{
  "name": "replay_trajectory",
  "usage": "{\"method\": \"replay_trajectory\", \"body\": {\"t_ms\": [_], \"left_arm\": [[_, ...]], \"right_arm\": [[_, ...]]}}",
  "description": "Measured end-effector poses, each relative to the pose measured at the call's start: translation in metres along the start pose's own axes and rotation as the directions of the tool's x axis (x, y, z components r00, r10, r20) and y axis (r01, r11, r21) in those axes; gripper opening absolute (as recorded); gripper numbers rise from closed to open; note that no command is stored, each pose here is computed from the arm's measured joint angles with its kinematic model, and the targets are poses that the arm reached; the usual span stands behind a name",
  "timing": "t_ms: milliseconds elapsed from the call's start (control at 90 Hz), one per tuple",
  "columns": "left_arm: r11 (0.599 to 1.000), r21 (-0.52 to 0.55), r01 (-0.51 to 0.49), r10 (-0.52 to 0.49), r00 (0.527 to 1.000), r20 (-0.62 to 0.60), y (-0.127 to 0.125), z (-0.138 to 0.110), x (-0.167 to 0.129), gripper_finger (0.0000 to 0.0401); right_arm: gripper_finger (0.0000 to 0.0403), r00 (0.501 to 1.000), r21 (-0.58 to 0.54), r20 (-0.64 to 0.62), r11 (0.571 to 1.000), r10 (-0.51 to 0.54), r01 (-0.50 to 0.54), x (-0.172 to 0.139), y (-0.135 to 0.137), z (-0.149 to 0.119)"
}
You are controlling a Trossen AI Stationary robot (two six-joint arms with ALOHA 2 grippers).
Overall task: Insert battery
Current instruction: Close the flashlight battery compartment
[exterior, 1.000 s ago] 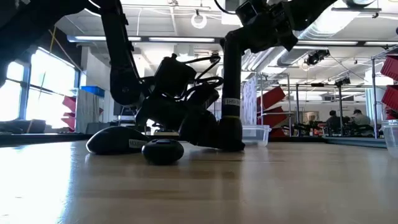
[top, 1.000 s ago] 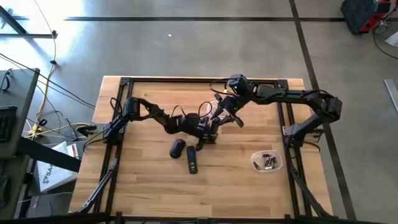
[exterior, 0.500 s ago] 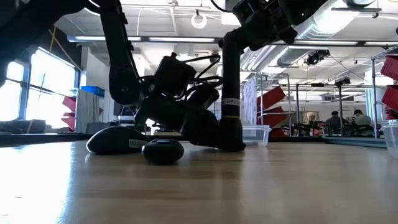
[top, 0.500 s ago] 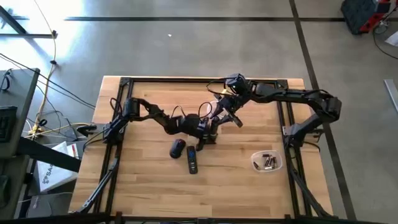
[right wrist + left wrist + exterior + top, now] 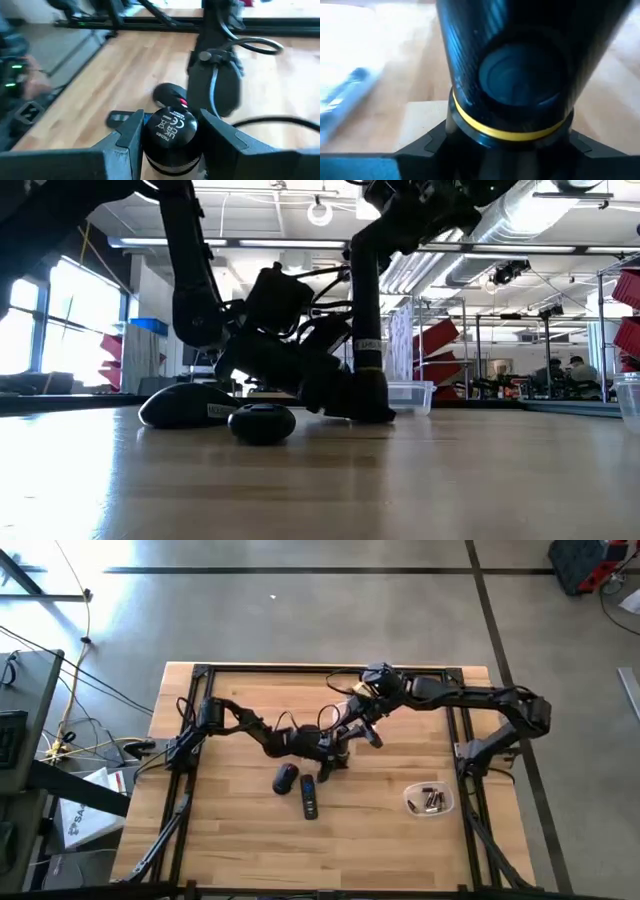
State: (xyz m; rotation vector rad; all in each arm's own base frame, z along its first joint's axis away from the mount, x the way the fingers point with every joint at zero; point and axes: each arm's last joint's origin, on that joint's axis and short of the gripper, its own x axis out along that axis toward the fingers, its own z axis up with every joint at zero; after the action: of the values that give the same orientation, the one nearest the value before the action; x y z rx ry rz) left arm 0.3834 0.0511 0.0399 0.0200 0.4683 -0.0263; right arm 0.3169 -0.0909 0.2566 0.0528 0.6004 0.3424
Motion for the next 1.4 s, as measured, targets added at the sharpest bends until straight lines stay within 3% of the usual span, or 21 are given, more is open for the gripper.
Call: {"method": "replay_trajectory", "body": {"t_ms": [100, 511, 889, 1211, 1400], "left_arm": [[0.998, -0.013, -0.06, 0.06, 0.998, -0.003, 0.005, 0.0, -0.001, 0.0191], [0.99, -0.056, -0.132, 0.134, 0.99, 0.034, 0.019, -0.002, -0.024, 0.0191], [0.97, -0.096, -0.222, 0.23, 0.97, 0.082, 0.022, -0.003, -0.031, 0.0191], [0.926, -0.16, -0.341, 0.355, 0.932, 0.07, 0.027, -0.007, -0.036, 0.0191], [0.876, -0.227, -0.426, 0.452, 0.888, 0.08, 0.028, -0.004, -0.035, 0.0191]], "right_arm": [[0.013, 0.999, 0.028, -0.004, 0.999, -0.036, 0.036, 0.0, -0.001, 0.001], [0.013, 0.967, 0.1, 0.014, 0.962, -0.255, 0.252, 0.004, -0.009, 0.005], [0.013, 0.947, 0.166, 0.08, 0.941, -0.311, 0.295, 0.021, -0.025, 0.005], [0.013, 0.888, 0.253, 0.062, 0.868, -0.456, 0.428, 0.022, -0.026, 0.006], [0.013, 0.805, 0.32, 0.034, 0.77, -0.592, 0.552, 0.022, -0.027, 0.007]]}}
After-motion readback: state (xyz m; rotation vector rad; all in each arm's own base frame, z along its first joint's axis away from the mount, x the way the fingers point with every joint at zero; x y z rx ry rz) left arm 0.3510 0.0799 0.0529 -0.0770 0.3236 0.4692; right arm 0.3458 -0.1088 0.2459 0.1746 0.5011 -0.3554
